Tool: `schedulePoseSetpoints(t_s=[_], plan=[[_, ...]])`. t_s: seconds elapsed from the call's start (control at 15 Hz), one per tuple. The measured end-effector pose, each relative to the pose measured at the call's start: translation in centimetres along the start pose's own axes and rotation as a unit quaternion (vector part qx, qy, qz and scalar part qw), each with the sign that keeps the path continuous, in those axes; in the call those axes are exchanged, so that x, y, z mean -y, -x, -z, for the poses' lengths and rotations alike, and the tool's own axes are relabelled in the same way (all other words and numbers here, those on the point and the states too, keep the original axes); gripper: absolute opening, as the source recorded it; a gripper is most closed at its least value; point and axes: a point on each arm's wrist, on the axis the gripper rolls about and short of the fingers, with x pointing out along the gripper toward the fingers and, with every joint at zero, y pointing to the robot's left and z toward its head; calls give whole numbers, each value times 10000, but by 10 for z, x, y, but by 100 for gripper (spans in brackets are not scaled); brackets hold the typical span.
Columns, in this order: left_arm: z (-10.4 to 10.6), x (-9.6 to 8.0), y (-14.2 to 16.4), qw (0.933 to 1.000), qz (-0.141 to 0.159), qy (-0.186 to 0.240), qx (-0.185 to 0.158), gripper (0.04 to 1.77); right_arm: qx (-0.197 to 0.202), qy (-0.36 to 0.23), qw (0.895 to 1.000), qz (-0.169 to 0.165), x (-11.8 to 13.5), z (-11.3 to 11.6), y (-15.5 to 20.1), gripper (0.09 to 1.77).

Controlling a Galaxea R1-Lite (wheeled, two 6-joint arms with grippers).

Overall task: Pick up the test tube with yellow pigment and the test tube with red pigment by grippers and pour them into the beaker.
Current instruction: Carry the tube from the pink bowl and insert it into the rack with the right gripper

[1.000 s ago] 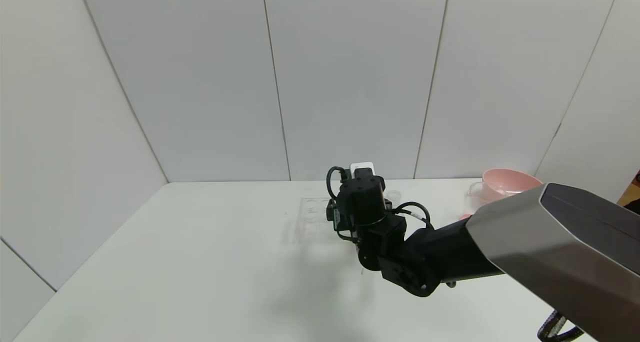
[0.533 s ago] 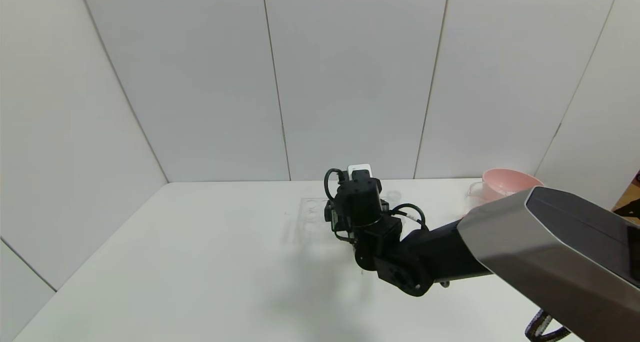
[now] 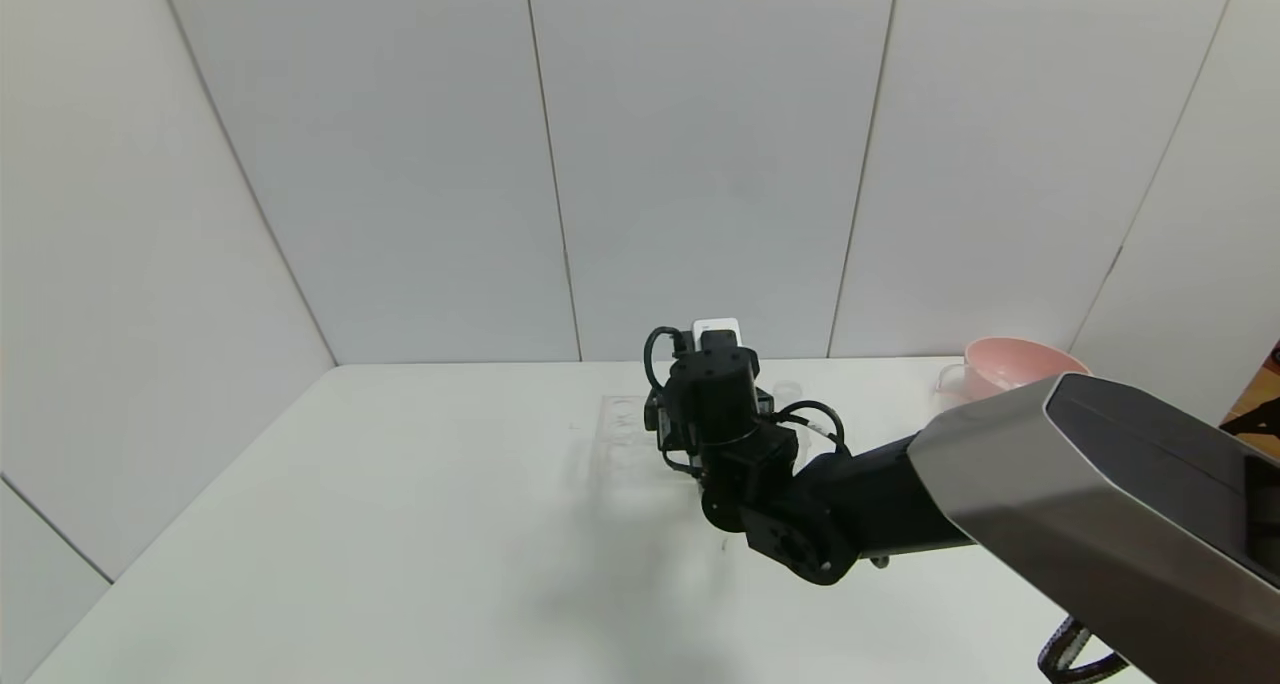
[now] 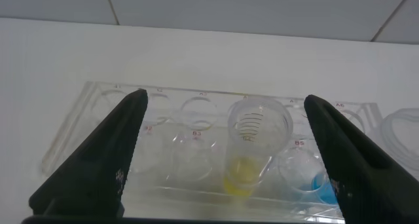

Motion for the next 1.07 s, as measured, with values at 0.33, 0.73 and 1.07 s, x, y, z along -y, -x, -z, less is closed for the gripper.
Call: schedulePoseSetpoints(t_s=[0.33, 0.73, 1.07], plan=[[0, 0, 0, 10000, 0, 0, 0, 172, -4, 136, 9999, -15, -7, 0, 6, 171], [0, 0, 0, 10000, 0, 0, 0, 172, 250, 36, 9997, -63, -6, -5, 10, 171], [0, 0, 0, 10000, 0, -2, 2, 172, 251, 201, 9994, -103, -4, 0, 14, 171]])
